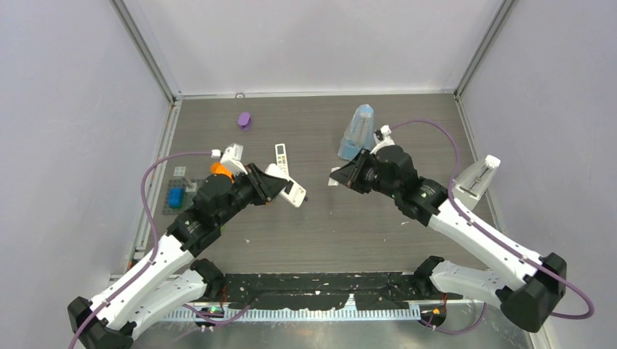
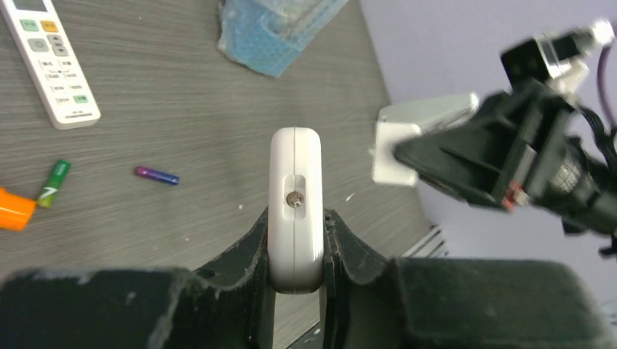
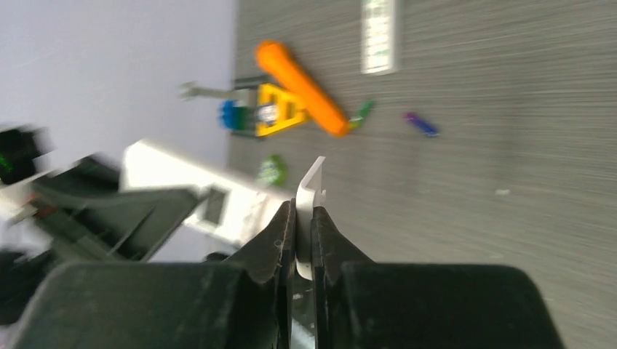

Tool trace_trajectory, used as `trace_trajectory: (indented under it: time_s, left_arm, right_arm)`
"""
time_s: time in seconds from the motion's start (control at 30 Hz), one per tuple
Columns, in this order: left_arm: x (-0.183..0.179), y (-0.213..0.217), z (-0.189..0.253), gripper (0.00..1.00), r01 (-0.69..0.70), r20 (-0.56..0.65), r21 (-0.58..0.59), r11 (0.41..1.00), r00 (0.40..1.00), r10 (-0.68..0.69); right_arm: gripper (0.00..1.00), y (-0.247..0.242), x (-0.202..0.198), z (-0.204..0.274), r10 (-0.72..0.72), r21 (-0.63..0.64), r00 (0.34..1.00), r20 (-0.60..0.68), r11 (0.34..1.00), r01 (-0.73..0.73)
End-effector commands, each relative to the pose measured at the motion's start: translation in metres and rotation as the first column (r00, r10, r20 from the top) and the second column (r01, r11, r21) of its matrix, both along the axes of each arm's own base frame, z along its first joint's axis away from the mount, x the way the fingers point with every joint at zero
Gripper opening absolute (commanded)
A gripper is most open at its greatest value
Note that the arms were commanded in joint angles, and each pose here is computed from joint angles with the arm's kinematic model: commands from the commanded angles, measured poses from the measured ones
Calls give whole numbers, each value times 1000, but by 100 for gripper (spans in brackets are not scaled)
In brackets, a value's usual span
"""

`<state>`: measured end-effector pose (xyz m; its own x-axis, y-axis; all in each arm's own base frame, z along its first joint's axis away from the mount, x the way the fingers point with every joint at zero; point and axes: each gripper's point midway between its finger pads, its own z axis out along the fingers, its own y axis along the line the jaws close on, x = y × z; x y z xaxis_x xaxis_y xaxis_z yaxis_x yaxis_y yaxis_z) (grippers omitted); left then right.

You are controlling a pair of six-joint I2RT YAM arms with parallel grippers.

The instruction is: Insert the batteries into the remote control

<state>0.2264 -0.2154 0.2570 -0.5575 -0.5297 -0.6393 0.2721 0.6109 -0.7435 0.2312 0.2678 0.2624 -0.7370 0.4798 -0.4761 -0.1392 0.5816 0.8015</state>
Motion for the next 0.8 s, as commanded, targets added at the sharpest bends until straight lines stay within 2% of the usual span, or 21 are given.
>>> trace_trajectory:
  time_s: [0.0, 0.07, 0.13, 0.4, 0.47, 0.53, 0.57, 0.6, 0.63, 0.7, 0.77]
  left_arm:
    - [-11, 2, 8, 0, 109, 100, 176, 978, 987, -128]
    - [-14, 5, 3, 0, 121, 100, 220, 968, 984, -145]
    - [-16, 6, 3, 0, 135, 114, 242, 961, 980, -166]
    - [-38, -17, 4, 0, 320, 163, 238, 917, 918, -362]
    - [-44, -23, 4, 0, 376, 173, 244, 894, 890, -421]
    - [-50, -29, 10, 0, 424, 195, 246, 872, 859, -473]
    - [-52, -32, 15, 0, 442, 209, 244, 863, 845, -492]
    - [-54, -34, 19, 0, 460, 218, 243, 854, 832, -511]
    - [-57, -36, 22, 0, 476, 227, 243, 845, 819, -527]
    - [-61, -38, 27, 0, 502, 242, 244, 830, 798, -553]
    - [-65, -39, 29, 0, 518, 253, 247, 819, 781, -571]
  right_arm:
    - [5, -37, 21, -80, -14, -348, 996, -90, 937, -18]
    - [5, -60, 24, -119, -63, -505, 984, -165, 863, -29]
    - [5, -73, 28, -145, -101, -600, 973, -207, 799, -45]
    - [12, -75, 39, -197, -126, -670, 952, -279, 735, -99]
    - [20, -73, 41, -203, -118, -683, 947, -300, 719, -126]
    - [34, -71, 41, -208, -106, -688, 939, -327, 707, -160]
    - [46, -69, 39, -210, -94, -682, 933, -346, 708, -182]
    - [50, -66, 40, -207, -86, -675, 934, -347, 714, -185]
    - [58, -61, 39, -202, -62, -654, 935, -349, 731, -195]
    - [65, -50, 35, -185, -7, -594, 943, -333, 778, -204]
    - [69, -41, 31, -161, 53, -538, 956, -290, 817, -208]
